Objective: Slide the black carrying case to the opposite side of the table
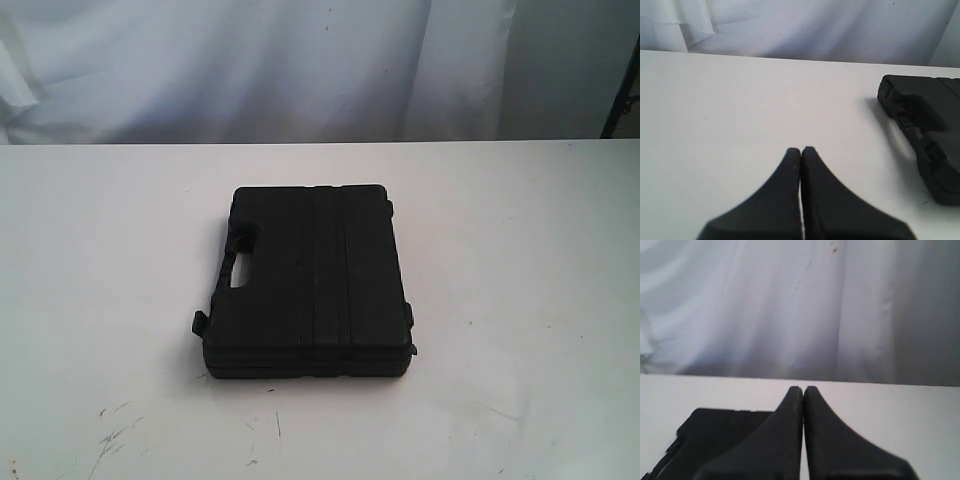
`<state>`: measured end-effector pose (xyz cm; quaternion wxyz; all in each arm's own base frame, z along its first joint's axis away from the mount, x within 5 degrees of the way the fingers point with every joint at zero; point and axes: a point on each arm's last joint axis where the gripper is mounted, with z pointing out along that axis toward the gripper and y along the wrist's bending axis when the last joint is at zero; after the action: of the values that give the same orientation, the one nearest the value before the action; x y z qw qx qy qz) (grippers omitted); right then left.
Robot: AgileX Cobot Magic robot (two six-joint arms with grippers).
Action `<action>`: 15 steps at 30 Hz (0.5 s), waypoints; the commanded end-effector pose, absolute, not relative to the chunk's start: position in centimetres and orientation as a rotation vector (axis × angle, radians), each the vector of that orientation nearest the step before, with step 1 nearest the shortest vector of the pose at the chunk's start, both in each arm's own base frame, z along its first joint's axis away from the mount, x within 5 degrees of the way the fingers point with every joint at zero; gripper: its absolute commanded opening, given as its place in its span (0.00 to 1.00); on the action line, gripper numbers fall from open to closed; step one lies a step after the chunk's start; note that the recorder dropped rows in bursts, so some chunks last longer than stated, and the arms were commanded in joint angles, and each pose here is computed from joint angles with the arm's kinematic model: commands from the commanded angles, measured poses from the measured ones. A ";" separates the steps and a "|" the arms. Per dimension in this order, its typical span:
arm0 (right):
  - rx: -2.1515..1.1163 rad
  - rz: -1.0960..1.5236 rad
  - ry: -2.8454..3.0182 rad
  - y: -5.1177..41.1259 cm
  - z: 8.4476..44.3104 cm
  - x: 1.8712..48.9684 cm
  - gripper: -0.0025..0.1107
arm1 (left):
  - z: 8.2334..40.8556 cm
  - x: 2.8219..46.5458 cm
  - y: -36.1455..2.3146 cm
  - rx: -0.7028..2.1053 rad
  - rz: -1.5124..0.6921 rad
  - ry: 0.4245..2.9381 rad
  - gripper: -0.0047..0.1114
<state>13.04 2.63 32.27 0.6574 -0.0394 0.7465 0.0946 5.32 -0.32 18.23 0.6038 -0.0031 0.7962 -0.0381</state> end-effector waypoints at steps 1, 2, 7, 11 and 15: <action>0.045 0.126 1.560 0.5 30.6 10.1 0.02 | 18.2 5.3 -0.3 -0.013 -0.090 1.829 0.04; 0.064 0.099 1.554 0.2 30.2 9.6 0.02 | 18.2 5.3 -0.3 -0.013 -0.090 1.829 0.04; 0.128 -0.022 1.470 -0.7 29.4 7.4 0.02 | 18.2 5.3 -0.3 -0.013 -0.090 1.829 0.04; 0.116 -0.066 1.510 -0.8 28.7 6.4 0.02 | 18.2 5.3 -0.3 -0.013 -0.090 1.829 0.04; 0.133 -0.073 1.598 -0.9 27.9 6.2 0.02 | 18.2 5.3 -0.3 -0.013 -0.090 1.829 0.04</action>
<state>6.25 -0.77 28.84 0.7221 0.0575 0.6890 -0.0231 5.32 -0.32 18.23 0.6038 -0.0031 0.7962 -0.0381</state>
